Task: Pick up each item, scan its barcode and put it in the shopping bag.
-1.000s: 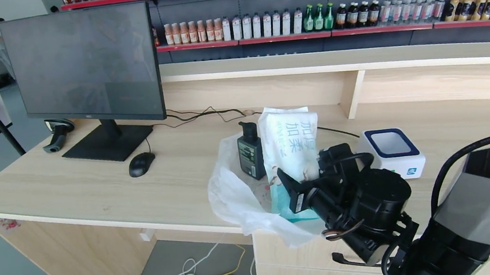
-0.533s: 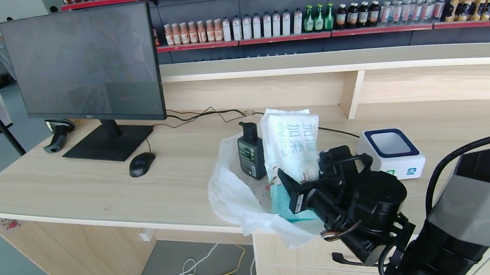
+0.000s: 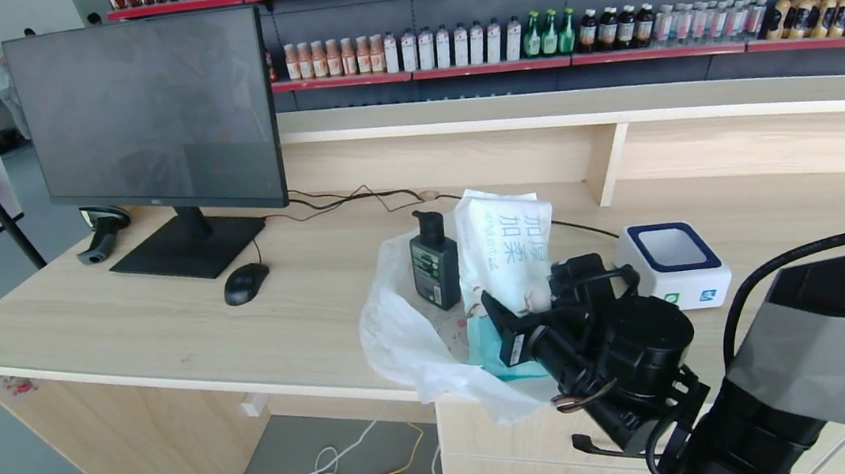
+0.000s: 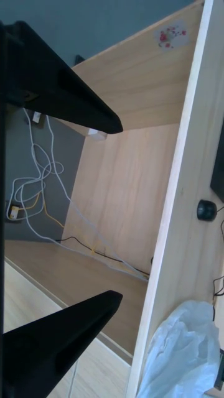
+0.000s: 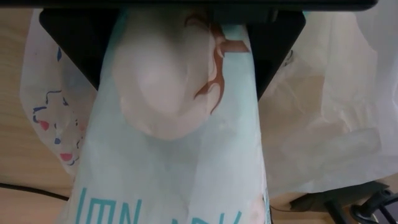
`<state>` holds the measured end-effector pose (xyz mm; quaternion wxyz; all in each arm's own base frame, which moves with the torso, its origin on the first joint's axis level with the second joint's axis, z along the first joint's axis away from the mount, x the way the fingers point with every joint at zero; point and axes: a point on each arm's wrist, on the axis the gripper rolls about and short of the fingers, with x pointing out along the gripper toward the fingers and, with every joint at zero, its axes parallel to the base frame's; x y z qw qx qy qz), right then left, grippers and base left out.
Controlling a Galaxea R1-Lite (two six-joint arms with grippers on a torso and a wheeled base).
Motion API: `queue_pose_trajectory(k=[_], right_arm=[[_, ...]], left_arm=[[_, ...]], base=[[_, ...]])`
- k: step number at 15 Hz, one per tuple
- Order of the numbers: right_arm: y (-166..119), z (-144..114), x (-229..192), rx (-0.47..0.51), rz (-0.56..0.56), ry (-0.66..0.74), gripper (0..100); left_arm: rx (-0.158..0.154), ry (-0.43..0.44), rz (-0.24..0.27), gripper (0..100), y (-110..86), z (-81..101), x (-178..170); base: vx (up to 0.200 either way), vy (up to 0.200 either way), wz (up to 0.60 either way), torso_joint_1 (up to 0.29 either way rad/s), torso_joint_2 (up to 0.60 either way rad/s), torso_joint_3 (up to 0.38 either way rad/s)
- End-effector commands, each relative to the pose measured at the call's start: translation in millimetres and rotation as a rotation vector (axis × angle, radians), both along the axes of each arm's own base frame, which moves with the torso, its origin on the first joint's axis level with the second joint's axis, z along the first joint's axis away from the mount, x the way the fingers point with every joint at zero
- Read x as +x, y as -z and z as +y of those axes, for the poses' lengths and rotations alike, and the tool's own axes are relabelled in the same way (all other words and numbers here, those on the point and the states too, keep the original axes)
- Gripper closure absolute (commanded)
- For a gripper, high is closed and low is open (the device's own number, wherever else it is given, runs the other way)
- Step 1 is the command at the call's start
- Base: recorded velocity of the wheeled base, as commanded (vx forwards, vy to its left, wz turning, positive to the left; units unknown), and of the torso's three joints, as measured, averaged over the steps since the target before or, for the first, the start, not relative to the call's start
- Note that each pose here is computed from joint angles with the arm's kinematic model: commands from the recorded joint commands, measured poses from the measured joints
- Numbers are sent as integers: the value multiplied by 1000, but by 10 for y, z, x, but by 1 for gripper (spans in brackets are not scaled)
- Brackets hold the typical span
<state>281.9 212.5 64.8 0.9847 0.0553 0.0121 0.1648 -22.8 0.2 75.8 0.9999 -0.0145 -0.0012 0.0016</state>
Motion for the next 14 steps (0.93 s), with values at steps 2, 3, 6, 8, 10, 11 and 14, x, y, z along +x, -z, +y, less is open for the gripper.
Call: queue_pose_trajectory(k=[2, 3, 6, 8, 10, 11, 14], right_arm=[[120, 6, 50, -21, 25, 10, 100], [117, 3, 56, -22, 23, 11, 100], [74, 1, 89, -8, 8, 17, 0], [68, -3, 83, -7, 9, 17, 0], [52, 3, 91, -2, 3, 17, 0], [41, 1, 89, 0, 0, 17, 0], [-99, -92, 111, 21, -30, 42, 0]], left_arm=[[0, -1, -1, 0, 0, 0, 0], [0, -1, -1, 0, 0, 0, 0], [0, 0, -1, 0, 0, 0, 0], [0, -1, -1, 0, 0, 0, 0], [0, -1, -1, 0, 0, 0, 0], [0, -1, -1, 0, 0, 0, 0], [0, -1, -1, 0, 0, 0, 0]], base=[[0, 0, 0, 0, 0, 0], [0, 0, 0, 0, 0, 0], [0, 0, 0, 0, 0, 0], [0, 0, 0, 0, 0, 0], [0, 0, 0, 0, 0, 0], [0, 0, 0, 0, 0, 0], [0, 0, 0, 0, 0, 0]])
